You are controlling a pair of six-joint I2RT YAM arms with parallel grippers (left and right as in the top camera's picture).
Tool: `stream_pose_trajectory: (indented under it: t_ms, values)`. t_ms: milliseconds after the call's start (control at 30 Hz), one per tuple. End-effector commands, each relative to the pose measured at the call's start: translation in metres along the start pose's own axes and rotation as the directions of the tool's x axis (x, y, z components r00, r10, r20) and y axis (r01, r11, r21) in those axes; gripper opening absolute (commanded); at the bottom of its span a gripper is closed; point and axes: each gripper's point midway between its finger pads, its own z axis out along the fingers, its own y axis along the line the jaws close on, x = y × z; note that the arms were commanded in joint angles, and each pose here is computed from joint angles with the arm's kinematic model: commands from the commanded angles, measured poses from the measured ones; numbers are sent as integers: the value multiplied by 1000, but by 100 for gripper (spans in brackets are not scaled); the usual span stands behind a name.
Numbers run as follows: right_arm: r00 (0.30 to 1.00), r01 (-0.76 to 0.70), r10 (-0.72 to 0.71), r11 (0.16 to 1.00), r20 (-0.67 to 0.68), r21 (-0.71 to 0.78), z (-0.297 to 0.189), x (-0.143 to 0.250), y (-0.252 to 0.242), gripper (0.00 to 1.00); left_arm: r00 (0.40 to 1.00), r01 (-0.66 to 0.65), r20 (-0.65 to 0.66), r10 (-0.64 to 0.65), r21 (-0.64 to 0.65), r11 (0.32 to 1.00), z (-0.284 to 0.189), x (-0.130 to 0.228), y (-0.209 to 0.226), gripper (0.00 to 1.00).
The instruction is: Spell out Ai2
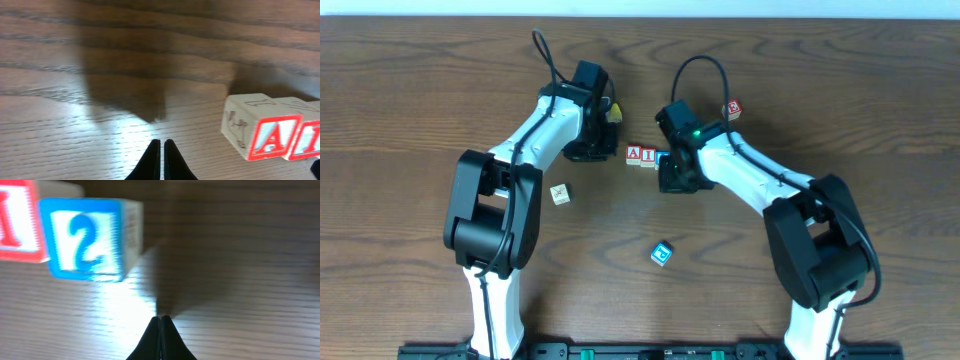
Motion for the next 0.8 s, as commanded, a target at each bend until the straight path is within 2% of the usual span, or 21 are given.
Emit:
stream_pose_trajectory:
  t_ms: [0, 300, 767]
  values:
    - [1000, 13, -12, 1000, 28, -11, -3, -1, 10, 1, 1000, 0, 17, 0, -10, 1000, -11, -2, 9, 6]
    - [992, -1, 3, 1000, 123, -14, -4, -22, 15, 2, 1000, 10, 15, -9, -11, 1000, -12, -2, 12, 6]
    - [987, 6, 0, 999, 163, -36, -4, -31, 23, 1, 1000, 14, 16, -13, -11, 1000, -12, -2, 12, 6]
